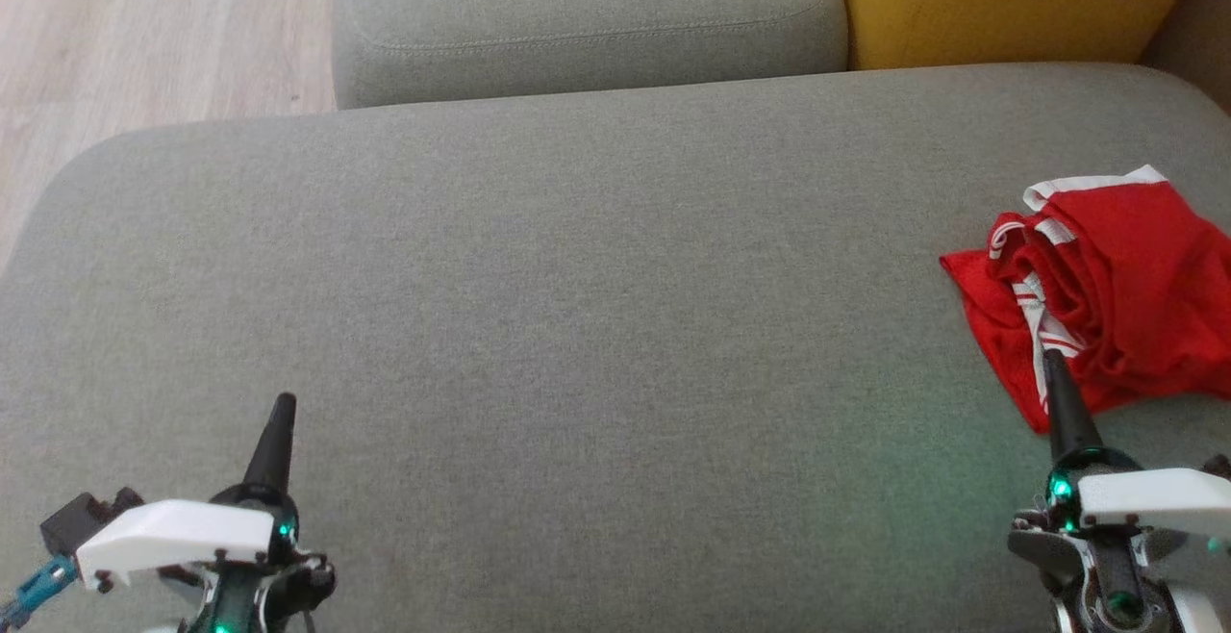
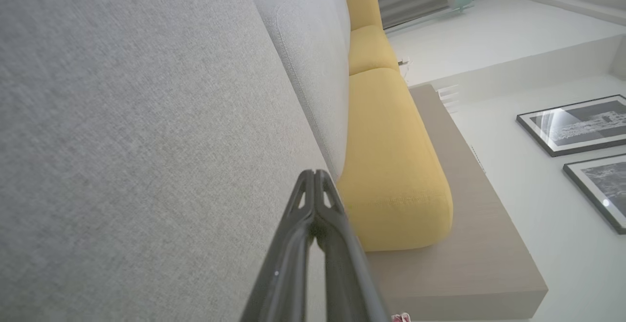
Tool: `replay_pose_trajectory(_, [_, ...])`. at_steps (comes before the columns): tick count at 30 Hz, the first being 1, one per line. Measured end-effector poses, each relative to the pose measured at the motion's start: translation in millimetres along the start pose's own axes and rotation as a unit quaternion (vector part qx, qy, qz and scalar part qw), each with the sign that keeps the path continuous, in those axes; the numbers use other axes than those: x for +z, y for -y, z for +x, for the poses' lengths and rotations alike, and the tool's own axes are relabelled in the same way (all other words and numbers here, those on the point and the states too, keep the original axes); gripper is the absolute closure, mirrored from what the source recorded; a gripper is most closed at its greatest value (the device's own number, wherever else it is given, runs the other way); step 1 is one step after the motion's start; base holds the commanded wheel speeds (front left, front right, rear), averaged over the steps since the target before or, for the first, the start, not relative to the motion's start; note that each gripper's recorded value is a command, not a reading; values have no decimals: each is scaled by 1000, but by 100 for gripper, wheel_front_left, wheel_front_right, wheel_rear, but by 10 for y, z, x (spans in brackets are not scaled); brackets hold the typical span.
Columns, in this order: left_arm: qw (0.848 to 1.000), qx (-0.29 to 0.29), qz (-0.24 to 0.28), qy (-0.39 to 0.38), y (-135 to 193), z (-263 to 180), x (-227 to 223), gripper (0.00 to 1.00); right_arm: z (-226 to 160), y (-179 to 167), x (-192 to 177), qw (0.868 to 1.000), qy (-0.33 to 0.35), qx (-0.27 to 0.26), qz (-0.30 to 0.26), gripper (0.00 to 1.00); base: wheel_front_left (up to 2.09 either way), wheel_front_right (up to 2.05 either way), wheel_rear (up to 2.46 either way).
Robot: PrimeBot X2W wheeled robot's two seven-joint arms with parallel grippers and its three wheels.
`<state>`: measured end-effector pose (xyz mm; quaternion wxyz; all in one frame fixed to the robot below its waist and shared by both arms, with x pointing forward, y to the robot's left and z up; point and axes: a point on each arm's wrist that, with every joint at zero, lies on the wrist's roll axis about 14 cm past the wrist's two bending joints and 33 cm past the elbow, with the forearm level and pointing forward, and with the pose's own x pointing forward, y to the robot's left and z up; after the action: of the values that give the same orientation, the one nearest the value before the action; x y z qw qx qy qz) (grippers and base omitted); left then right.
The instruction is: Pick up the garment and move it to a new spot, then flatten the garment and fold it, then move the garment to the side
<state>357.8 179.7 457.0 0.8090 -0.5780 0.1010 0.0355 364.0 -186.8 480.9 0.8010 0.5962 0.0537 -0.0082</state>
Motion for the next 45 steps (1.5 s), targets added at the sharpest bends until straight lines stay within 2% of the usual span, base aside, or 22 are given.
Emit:
replay_pose_trajectory(13, [997,-19,-80,9,64,51,57,100,21,67,49,997,13,-7,75,100,0,0,0])
replay_pose_trajectory(27, [985,-49,-164,24,162,100,148,100,84,78,137,988,32,-4,152,100,0,0,0])
replay_pose_trajectory(45, [984,-53,-166,23,188,112,148,100,82,83,153,987,35,-4,155,100,0,0,0])
